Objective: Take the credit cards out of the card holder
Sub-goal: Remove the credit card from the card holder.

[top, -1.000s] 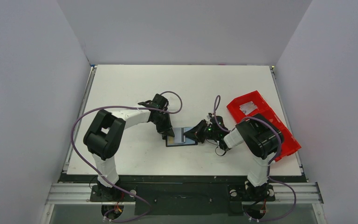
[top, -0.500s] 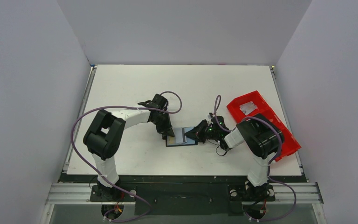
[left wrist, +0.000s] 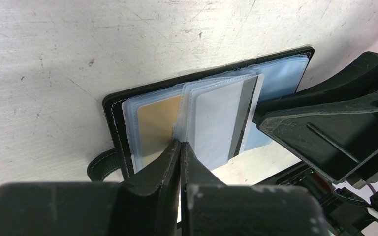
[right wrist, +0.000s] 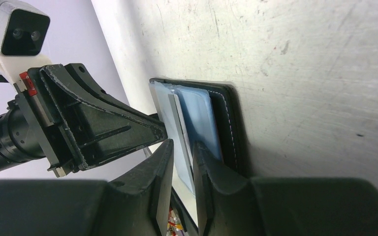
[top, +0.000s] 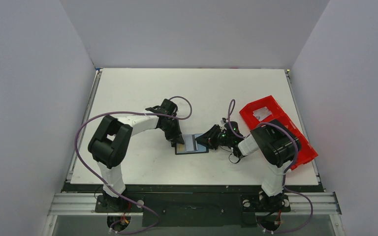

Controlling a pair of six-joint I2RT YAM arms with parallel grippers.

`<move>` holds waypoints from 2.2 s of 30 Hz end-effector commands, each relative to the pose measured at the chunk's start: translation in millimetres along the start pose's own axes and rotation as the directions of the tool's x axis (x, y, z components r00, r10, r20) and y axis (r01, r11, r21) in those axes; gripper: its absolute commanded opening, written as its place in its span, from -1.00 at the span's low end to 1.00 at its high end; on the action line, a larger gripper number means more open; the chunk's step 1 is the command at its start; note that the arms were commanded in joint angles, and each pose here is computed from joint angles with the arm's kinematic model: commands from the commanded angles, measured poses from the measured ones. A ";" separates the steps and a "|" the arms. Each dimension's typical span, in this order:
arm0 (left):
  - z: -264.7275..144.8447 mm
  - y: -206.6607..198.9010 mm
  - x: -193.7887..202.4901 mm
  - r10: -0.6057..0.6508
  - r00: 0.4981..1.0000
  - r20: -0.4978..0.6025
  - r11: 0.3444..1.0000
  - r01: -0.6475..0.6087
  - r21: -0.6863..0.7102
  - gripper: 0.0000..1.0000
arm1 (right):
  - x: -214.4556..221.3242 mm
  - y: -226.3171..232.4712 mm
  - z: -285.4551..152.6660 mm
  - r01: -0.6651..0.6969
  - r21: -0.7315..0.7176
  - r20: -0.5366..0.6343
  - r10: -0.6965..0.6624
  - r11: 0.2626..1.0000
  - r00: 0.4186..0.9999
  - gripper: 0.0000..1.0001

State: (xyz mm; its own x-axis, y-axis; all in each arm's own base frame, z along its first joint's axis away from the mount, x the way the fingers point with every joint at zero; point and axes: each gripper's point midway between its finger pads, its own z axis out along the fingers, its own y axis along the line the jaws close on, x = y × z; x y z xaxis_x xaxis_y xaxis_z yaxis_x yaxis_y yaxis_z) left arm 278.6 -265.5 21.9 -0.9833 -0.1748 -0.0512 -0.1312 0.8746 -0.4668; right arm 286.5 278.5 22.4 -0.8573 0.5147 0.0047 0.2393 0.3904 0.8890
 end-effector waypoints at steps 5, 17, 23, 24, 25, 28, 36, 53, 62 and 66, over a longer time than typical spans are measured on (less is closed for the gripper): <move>9.8 30.1 1.4 -0.010 1.000 -0.009 0.993 0.009 -0.114 -1.00 | -5.0 -4.1 -0.7 0.021 0.010 0.029 -0.021 1.000 0.999 -0.62; 11.4 30.0 2.5 -0.012 1.000 -0.014 0.994 0.010 -0.112 -1.00 | 1.8 -9.7 3.1 0.031 0.038 0.011 -0.031 0.999 0.999 -0.75; 11.7 30.2 2.7 -0.012 1.000 -0.015 0.993 0.010 -0.113 -1.00 | 3.0 -15.2 4.0 0.056 0.071 0.002 -0.056 0.996 0.998 -0.85; 11.5 30.2 2.7 -0.012 1.000 -0.015 0.994 0.010 -0.113 -1.00 | 2.5 -15.6 4.1 0.059 0.076 0.002 -0.060 0.995 0.998 -0.87; 11.6 30.3 2.9 -0.013 1.000 -0.016 0.993 0.011 -0.114 -1.00 | 2.5 -17.7 3.4 0.066 0.088 0.001 -0.067 0.994 0.998 -0.90; 11.7 31.2 3.1 -0.013 1.000 -0.016 0.993 0.011 -0.118 -1.00 | 1.2 -18.3 2.7 0.083 0.105 0.003 -0.084 0.991 0.996 -0.98; 9.2 38.2 3.6 -0.021 1.000 -0.014 0.991 0.019 -0.135 -1.00 | -7.1 -22.0 -5.6 0.116 0.151 0.027 -0.121 0.982 0.992 -1.00; -2.0 45.5 -0.1 -0.020 1.000 0.010 0.989 0.022 -0.144 -1.00 | -21.2 -20.2 -18.0 0.137 0.167 0.047 -0.147 0.976 0.988 -1.00; -14.2 41.7 -6.5 0.003 0.999 0.035 0.988 0.003 -0.152 -1.00 | -24.5 -19.9 -22.4 0.140 0.170 0.056 -0.152 0.975 0.987 -1.00; -18.1 40.9 -8.0 0.008 0.999 0.042 0.988 -0.002 -0.153 -1.00 | -25.1 -21.1 -23.9 0.142 0.175 0.056 -0.154 0.974 0.987 -1.00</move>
State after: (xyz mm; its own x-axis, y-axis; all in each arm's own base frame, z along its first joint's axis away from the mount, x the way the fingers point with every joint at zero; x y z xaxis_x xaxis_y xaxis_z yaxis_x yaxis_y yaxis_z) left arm 279.6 -246.4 22.8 -0.9797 -0.1921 -0.0571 -0.1497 0.8911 -0.4284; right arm 288.3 251.2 18.2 -0.8709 0.4779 -0.1148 0.1907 0.5438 0.8173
